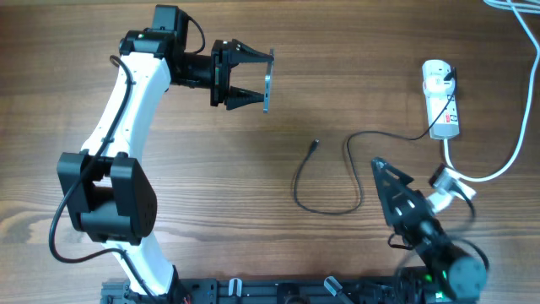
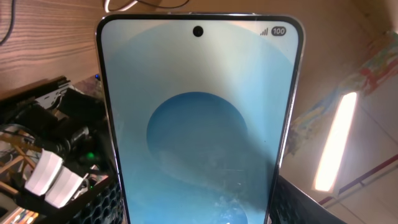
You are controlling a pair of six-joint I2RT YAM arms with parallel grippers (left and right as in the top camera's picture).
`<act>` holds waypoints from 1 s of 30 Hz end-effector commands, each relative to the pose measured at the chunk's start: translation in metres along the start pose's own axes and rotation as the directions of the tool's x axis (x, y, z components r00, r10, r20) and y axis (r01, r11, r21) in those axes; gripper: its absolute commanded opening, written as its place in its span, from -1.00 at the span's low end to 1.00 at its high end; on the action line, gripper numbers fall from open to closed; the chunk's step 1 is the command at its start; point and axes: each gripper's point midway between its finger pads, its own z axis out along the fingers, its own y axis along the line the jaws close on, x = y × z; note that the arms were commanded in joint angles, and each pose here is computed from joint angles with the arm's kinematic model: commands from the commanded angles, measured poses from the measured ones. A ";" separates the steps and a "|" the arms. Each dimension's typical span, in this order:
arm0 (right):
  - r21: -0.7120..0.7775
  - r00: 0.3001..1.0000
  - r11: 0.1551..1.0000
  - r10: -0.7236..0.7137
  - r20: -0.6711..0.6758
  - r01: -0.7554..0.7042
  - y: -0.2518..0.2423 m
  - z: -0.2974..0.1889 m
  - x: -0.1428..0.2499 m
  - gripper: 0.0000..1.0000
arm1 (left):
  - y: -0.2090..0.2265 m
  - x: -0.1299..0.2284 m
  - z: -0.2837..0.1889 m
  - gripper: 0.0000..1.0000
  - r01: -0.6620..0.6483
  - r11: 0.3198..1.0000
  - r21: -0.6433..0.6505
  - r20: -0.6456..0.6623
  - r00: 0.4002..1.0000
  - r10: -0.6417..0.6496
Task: Plug charger to phone and switch on socket
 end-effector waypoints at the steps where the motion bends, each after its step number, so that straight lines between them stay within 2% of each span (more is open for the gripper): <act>1: -0.136 0.999 0.989 0.051 0.011 -0.049 0.044 -0.001 -0.008 1.00 | -0.013 0.019 -0.004 0.32 -0.038 0.999 0.038 -0.030 0.999 0.039; 7: -0.184 1.000 0.983 0.011 0.005 -0.010 0.078 0.003 -0.016 0.99 | -0.013 0.019 -0.004 0.32 -0.038 0.999 0.038 -0.030 0.999 0.039; 11: -0.183 0.994 0.977 -0.111 -0.016 0.106 0.090 0.009 -0.015 1.00 | -0.013 0.019 -0.004 0.32 -0.038 0.999 0.038 -0.030 0.999 0.039; 16: -0.098 0.950 0.963 -0.264 -0.165 0.251 0.092 0.031 -0.009 0.99 | -0.013 0.019 -0.004 0.32 -0.038 0.999 0.038 -0.030 0.999 0.039; 20: -0.055 0.864 0.930 -0.358 -0.354 0.363 0.094 0.053 -0.007 0.99 | -0.013 0.019 -0.004 0.32 -0.038 0.999 0.038 -0.030 0.999 0.039; 25: -0.078 0.785 0.923 -0.363 -0.502 0.377 0.108 0.077 -0.011 0.99 | -0.013 0.019 -0.004 0.32 -0.038 0.999 0.038 -0.030 0.999 0.039; 30: -0.068 0.754 0.929 -0.337 -0.564 0.364 0.109 0.091 -0.011 1.00 | -0.012 0.018 -0.004 0.32 -0.038 0.999 0.033 -0.024 0.999 0.039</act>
